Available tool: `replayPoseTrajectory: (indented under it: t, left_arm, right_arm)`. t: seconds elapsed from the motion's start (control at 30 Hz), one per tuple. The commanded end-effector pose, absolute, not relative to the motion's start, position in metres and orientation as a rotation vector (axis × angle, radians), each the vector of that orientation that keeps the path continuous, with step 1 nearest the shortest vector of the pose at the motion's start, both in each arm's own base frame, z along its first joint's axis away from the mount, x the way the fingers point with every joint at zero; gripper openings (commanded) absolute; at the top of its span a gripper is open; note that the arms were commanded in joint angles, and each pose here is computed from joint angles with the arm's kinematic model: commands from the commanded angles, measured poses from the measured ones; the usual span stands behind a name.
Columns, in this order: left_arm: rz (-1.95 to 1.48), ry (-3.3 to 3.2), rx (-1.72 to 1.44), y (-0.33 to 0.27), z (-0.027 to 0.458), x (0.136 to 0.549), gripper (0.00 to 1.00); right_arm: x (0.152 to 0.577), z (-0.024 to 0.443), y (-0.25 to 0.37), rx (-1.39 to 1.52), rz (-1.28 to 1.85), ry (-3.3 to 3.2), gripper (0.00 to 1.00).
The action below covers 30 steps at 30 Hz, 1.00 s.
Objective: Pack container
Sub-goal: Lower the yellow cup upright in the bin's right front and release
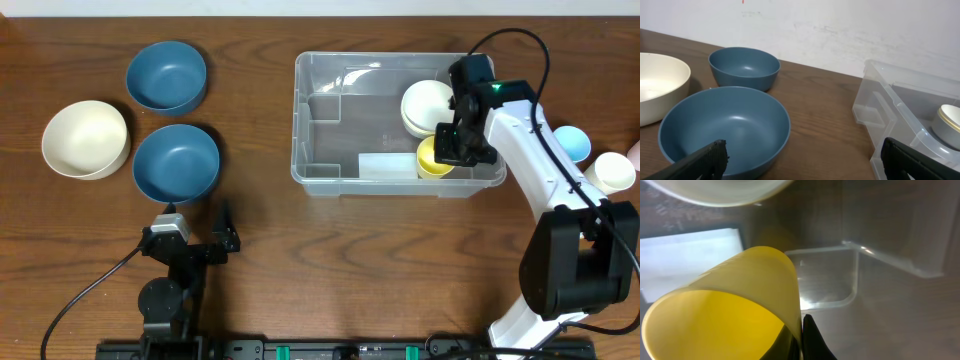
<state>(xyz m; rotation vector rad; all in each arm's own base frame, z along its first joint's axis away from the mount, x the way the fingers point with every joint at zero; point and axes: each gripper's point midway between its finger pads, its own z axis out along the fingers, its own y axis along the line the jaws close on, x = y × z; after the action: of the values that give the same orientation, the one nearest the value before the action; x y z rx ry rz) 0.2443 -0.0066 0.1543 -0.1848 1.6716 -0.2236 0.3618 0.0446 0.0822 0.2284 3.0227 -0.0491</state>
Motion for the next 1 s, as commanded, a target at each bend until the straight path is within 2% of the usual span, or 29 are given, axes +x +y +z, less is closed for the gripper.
replayPoseTrajectory:
  t: [0.0,0.97]
  left_arm:
    - [-0.226,1.712,-0.2,-0.006,0.138,0.244,0.98]
    - [-0.226,1.712,-0.2,-0.006,0.138,0.244,0.98]
  right_arm:
    - [0.362,0.078,0.04,0.26,-0.06,3.018,0.01]
    - [0.372,0.074,0.05,0.353,0.04,2.973,0.01]
